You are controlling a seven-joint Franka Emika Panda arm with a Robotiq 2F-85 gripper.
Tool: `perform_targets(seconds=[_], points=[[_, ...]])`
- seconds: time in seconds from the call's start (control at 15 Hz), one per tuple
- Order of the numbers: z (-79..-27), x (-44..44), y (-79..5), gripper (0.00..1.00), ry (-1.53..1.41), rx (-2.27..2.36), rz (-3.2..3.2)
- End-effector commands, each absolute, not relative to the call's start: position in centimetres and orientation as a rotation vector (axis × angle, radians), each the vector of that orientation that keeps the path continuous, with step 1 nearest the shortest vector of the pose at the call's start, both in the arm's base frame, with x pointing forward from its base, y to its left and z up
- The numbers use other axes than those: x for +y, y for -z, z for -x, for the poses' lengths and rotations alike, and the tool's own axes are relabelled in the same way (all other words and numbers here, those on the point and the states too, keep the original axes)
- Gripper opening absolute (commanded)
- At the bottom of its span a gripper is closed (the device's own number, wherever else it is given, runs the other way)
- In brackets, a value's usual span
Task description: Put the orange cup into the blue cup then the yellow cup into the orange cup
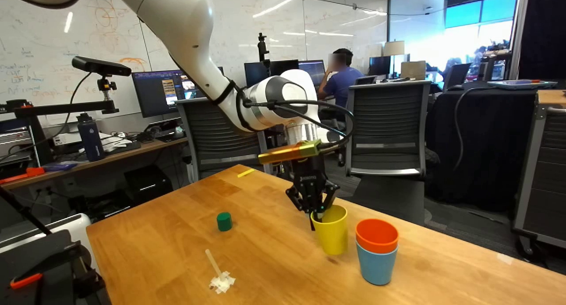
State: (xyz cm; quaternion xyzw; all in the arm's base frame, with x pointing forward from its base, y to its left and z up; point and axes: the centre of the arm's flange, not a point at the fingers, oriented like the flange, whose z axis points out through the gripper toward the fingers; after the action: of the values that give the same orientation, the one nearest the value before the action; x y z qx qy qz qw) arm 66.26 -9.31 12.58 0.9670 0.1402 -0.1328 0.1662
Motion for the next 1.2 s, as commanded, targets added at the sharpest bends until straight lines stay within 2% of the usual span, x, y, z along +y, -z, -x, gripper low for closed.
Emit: perform_targets(seconds=[0.0,0.33,0.73,1.13], points=[[-67.4,-7.7,-16.5,0.02,0.301,0.399,-2.777],[-68.8,-7.2,-22.1,0.02,0.187,0.386,-2.769],[-69.8,-12.4,-29.1,0.02,0.067,0.218,-2.770],[-68.4,-15.6,-29.4,0.02,0.092,0.114,-2.804]])
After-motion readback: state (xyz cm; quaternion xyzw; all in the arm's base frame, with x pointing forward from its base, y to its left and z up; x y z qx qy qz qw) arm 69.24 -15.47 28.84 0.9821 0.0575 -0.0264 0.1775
